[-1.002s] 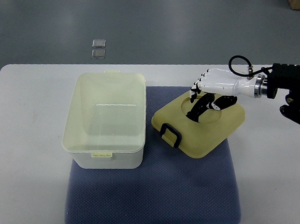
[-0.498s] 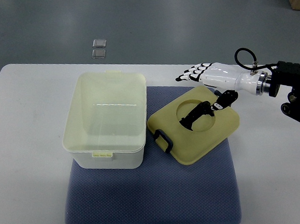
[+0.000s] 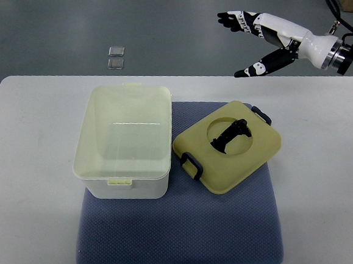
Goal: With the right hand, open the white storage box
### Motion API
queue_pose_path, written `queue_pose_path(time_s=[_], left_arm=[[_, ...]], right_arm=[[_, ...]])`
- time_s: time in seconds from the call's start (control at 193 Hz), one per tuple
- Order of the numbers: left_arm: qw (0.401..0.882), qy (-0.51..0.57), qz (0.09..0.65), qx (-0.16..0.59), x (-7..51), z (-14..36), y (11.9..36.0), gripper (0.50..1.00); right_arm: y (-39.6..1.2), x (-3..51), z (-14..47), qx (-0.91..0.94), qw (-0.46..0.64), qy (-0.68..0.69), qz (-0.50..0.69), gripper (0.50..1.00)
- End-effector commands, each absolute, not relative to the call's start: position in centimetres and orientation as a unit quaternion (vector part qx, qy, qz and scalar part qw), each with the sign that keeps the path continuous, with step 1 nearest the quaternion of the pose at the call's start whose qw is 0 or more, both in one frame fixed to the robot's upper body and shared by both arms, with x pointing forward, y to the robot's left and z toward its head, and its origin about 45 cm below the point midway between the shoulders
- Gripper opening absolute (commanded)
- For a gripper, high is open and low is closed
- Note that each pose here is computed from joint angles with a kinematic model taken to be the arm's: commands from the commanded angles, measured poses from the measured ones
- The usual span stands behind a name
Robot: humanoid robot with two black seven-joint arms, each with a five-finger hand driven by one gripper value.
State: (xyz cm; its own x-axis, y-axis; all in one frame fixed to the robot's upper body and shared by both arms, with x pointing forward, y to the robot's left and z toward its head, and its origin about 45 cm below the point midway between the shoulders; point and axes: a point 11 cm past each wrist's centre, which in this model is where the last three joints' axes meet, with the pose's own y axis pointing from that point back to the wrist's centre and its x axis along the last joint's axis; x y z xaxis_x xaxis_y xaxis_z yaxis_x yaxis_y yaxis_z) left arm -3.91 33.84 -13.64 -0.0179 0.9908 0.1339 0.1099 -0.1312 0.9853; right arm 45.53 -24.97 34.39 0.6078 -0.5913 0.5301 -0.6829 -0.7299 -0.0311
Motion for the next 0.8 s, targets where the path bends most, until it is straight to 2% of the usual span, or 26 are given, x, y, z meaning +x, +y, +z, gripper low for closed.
queue_pose_path(time_s=[0.0,0.14,0.421,0.545,0.794], left_arm=[[0.432,0.498,0.510,0.552,-3.9,-13.6,33.8,1.000],[0.431,0.499,0.511,0.552,-3.9,-13.6,33.8,1.000],[0.432,0.498,0.510,0.552,-3.9,-13.6,33.8,1.000],[0.431,0.499,0.511,0.552,-3.9,-13.6,33.8,1.000],[0.431,0.498,0.511,0.552,-3.9,-13.6,33.9,1.000]], right_arm=[[-26.0,46.5,32.8,0.885,0.034,-0.442,0.144,0.938],[-26.4,46.9,29.4,0.869,0.000,-0.495,0.003,0.938],[-25.9,45.7,23.9,0.821,-0.059,-0.499,-0.271,0.938],[-25.2,45.3,22.4,0.809,-0.074,-0.498,-0.304,0.940],[-24.8,45.4,22.4,0.805,-0.113,-0.504,-0.291,0.940]])
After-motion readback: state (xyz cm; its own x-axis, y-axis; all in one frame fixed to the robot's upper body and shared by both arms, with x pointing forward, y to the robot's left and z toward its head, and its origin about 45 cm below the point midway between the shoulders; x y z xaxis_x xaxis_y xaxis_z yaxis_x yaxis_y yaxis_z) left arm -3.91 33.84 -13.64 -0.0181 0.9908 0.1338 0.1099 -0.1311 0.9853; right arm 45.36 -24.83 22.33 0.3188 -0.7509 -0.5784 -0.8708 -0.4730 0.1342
